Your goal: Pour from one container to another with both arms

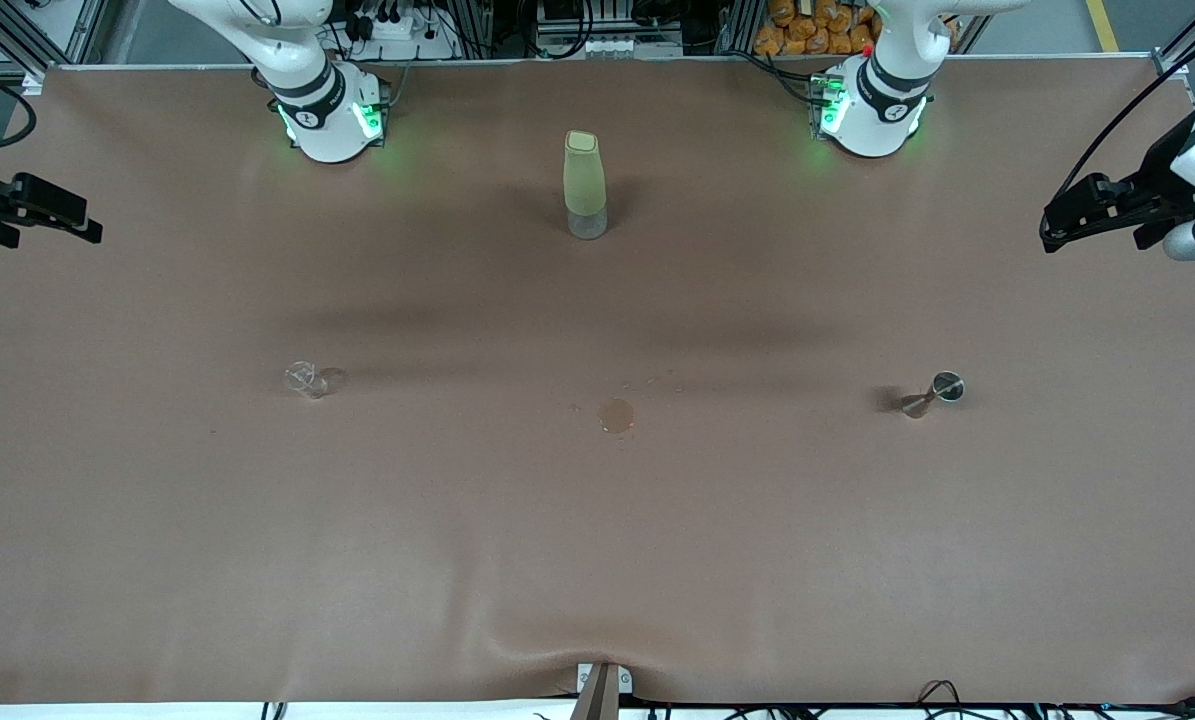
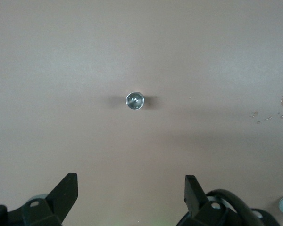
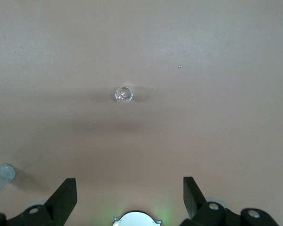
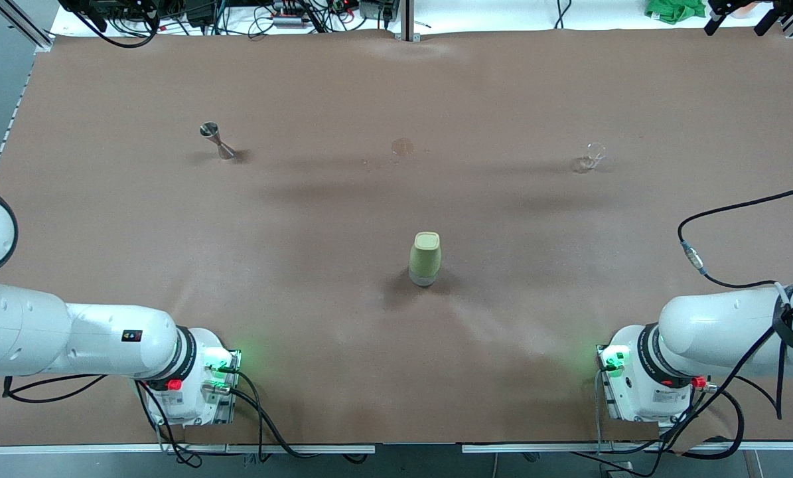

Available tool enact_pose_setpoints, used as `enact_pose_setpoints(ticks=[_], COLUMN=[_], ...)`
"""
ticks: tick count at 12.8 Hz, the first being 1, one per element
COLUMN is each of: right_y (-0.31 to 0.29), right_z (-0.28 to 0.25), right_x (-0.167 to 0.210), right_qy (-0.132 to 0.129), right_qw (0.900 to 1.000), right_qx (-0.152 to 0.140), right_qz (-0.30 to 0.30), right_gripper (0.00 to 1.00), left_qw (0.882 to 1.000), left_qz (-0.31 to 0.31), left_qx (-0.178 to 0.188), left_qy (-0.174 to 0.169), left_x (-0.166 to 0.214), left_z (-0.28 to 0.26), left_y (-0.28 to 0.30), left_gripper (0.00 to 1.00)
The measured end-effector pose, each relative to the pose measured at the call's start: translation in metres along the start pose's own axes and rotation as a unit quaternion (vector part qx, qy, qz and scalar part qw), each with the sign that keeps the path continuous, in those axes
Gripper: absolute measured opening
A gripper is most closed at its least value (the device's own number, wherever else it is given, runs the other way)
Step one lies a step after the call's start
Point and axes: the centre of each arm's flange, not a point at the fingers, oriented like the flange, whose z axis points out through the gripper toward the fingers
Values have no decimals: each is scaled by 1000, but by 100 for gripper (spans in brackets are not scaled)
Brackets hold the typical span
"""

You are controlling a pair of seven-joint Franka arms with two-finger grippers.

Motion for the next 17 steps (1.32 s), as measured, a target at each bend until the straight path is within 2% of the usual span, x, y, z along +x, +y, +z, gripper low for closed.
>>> enact_pose_setpoints(ticks=[9, 17], right_y=[11, 8], right_z=[-4, -2], right_x=[3, 4], right_qy=[6, 5], right_qw=[999, 999], right_qx=[0, 0], right_qz=[32, 34], right_gripper=[100, 100], left_qw=[1000, 1000], left_qz=[3, 0], left_qx=[0, -1], left_qy=[8, 12], left_x=[-4, -3], left_z=[-8, -15], left_y=[3, 0], left_gripper=[100, 100])
